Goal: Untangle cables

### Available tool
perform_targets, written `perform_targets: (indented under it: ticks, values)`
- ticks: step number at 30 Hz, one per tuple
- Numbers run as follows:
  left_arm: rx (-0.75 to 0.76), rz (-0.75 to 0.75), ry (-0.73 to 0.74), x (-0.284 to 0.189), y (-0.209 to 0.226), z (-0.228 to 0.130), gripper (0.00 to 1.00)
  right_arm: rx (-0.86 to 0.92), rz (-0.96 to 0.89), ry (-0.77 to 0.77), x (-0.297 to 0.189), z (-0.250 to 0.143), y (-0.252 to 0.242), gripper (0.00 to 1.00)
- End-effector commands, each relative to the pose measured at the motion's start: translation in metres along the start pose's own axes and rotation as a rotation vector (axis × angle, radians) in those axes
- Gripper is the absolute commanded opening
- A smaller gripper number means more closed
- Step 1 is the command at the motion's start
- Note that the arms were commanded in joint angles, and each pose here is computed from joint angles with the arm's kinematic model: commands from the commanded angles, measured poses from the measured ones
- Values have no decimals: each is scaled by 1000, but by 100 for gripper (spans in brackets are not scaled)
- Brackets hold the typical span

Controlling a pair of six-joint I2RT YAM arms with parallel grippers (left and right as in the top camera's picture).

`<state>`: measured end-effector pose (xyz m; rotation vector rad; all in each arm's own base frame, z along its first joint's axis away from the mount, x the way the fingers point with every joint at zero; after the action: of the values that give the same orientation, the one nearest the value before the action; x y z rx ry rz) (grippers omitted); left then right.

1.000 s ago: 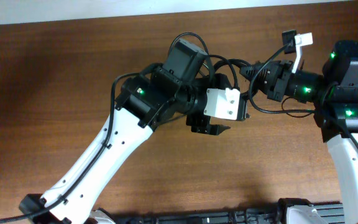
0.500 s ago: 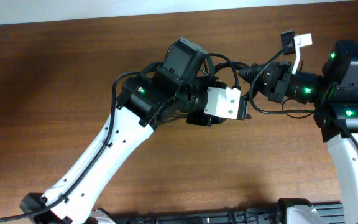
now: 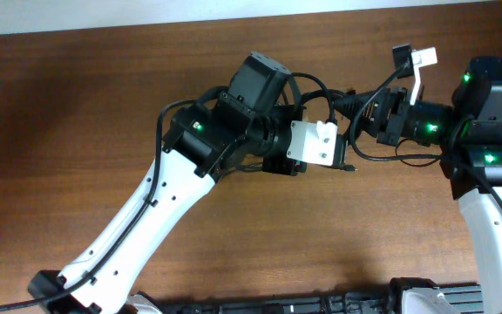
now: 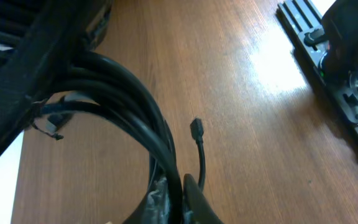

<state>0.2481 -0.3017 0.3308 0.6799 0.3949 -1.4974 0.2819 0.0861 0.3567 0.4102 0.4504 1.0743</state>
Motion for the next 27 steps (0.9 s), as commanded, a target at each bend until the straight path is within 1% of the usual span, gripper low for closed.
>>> perform_targets:
  ticks: [1,9,12,17,23,27]
  values:
    - [2,-18,-18,3,0,3,0,-30,25,-8,-3,4,9,4]
    - [3,-18,-20,2,0,4,0,-31,14,-9,-3,4,7,4]
    - [3,-11,-33,-4,-2,8,0,-26,-74,-17,-3,4,-4,4]
    - [7,24,-44,-33,-16,17,0,-12,-196,-25,-5,4,-19,4]
    - [-2,132,68,-62,-26,6,0,-12,-276,-35,-7,5,-28,4]
    - [-8,196,140,-77,-30,-2,0,-12,-291,-37,-8,6,-30,4]
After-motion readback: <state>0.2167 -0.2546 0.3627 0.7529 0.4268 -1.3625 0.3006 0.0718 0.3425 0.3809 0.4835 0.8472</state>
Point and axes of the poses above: each gripper's point midway between its finger pads, its own x axis out along the fingers, its own y axis along the line the jaws close on, z = x × y, the point moved 5 cm from there along -x, back along the fingers, and after that the axes turned 13 degrees about -x, right-handed, at the moved point
